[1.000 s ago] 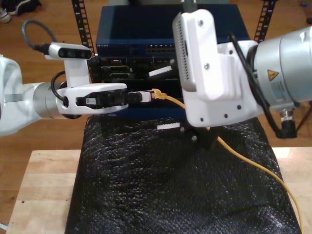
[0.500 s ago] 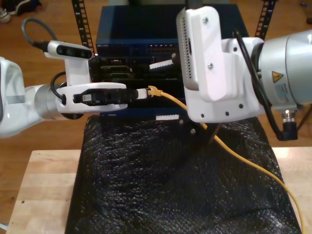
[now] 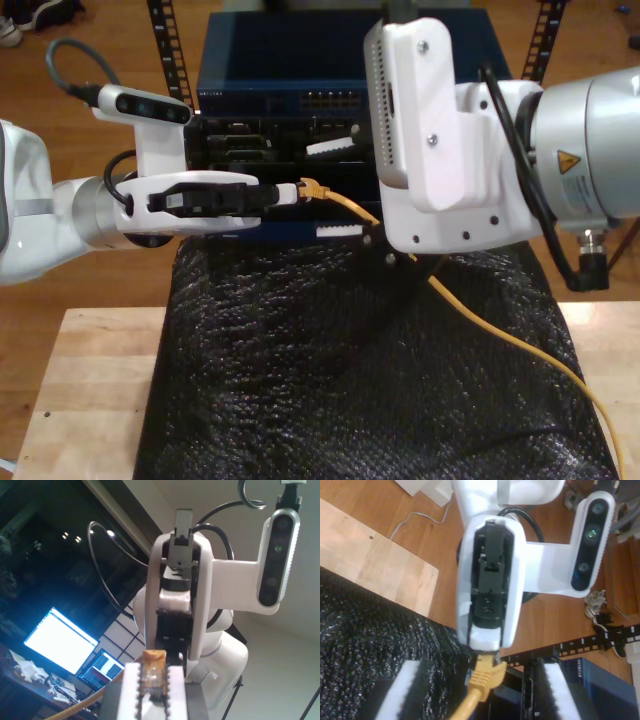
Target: Grab the cable and plug it in
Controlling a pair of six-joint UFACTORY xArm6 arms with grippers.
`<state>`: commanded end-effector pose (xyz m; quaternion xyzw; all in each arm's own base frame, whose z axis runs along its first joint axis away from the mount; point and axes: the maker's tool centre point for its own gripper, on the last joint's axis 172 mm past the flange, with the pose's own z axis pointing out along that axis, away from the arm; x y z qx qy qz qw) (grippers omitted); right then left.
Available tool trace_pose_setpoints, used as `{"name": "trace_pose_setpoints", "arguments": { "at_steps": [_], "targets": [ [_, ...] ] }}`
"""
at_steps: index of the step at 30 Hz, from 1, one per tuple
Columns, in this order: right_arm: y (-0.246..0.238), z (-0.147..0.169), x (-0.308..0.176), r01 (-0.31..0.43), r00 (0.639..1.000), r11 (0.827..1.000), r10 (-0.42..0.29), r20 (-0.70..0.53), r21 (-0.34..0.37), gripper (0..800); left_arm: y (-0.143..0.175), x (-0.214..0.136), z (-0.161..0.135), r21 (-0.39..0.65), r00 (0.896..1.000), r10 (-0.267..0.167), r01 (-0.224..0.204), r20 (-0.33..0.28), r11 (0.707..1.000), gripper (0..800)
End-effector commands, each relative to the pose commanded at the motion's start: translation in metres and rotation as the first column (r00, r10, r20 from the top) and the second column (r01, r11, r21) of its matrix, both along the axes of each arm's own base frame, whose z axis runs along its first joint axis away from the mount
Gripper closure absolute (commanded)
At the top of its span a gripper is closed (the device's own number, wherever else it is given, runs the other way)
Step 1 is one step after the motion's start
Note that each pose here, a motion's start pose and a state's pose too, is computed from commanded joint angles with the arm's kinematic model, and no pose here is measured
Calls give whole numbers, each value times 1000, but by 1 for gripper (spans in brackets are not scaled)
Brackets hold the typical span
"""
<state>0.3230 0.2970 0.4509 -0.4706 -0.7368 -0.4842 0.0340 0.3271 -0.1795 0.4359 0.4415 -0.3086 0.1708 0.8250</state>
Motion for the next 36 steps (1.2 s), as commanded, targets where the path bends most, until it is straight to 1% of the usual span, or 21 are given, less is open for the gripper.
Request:
{"name": "trace_pose_setpoints", "arguments": {
  "at_steps": [8, 10, 15, 30, 36],
  "targets": [
    [-1, -1, 2, 8, 1000, 1000, -8, 2, 2, 401, 1, -3, 3, -11, 1000, -13, 13, 1, 1000, 786],
    [-1, -1, 2, 8, 1000, 1000, -8, 2, 2, 436, 1, -4, 3, -12, 1000, -14, 14, 1, 1000, 785],
    [-1, -2, 2, 9, 1000, 1000, -9, 0, 2, 472, 1, -4, 4, -14, 1000, -16, 16, 1, 1000, 784],
    [-1, 1, 1, 9, 1000, 1000, -9, 0, 7, 534, 1, -4, 3, -15, 1000, -17, 17, 0, 1000, 780],
    [0, 2, -1, 5, 1000, 1000, -5, 3, 10, 535, 1, -4, 3, -12, 1000, -22, 22, -10, 1000, 780]
  ]
}}
